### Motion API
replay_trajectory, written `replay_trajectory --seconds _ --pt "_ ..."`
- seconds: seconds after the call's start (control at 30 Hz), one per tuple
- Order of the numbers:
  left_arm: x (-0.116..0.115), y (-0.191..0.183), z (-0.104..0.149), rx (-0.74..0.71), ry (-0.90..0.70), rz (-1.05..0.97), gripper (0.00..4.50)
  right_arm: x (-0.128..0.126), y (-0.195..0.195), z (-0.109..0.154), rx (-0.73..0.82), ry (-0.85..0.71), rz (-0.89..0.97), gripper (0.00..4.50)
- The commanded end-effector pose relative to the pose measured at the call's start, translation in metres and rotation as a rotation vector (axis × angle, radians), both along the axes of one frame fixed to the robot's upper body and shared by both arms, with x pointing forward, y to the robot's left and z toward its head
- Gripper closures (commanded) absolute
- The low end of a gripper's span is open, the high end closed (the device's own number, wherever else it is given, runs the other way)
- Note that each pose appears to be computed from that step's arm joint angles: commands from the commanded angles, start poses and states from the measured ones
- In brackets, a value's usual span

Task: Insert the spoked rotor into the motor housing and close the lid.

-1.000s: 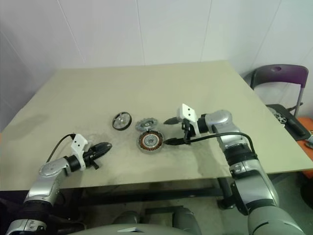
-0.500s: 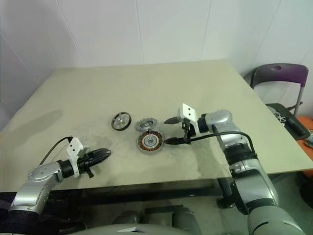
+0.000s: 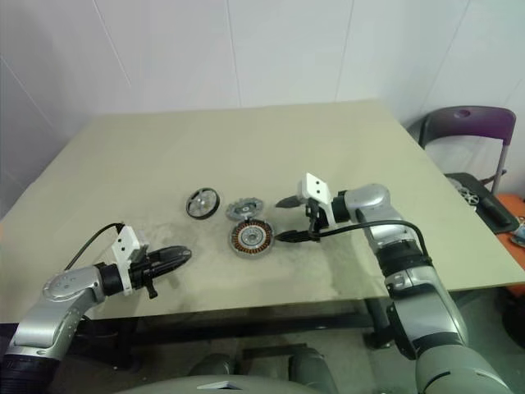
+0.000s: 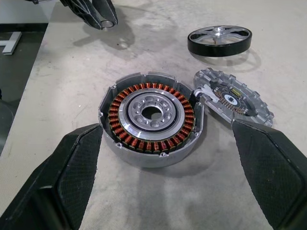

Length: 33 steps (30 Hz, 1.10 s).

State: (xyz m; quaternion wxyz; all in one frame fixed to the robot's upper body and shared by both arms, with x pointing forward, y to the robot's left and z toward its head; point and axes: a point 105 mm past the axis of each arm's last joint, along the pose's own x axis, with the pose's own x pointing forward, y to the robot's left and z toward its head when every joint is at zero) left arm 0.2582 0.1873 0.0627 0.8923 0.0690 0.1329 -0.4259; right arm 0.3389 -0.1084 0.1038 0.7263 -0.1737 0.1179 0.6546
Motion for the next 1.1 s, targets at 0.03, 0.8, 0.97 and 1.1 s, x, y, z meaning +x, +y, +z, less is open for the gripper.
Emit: replay_trajectory --seconds 0.03,0.8,0.97,1.1 --pt "0.005 -0.009 0.014 0.01 -0.05 -0.047 3.82 0.003 -0.001 0.014 0.012 -0.055 0.009 0.0" --pt "0.061 -0.07 0.042 0.04 -0.101 -0.31 3.82 0.001 -0.009 0.012 -0.004 -0.045 -0.018 0.0" --pt "0.072 -0.086 0.04 0.047 -0.091 -0.377 3.82 0.0 -0.019 0.012 -0.011 -0.05 -0.058 0.0" --pt "0.076 -0.098 0.038 0.046 -0.087 -0.423 3.82 -0.002 -0.024 0.012 -0.014 -0.049 -0.08 0.0"
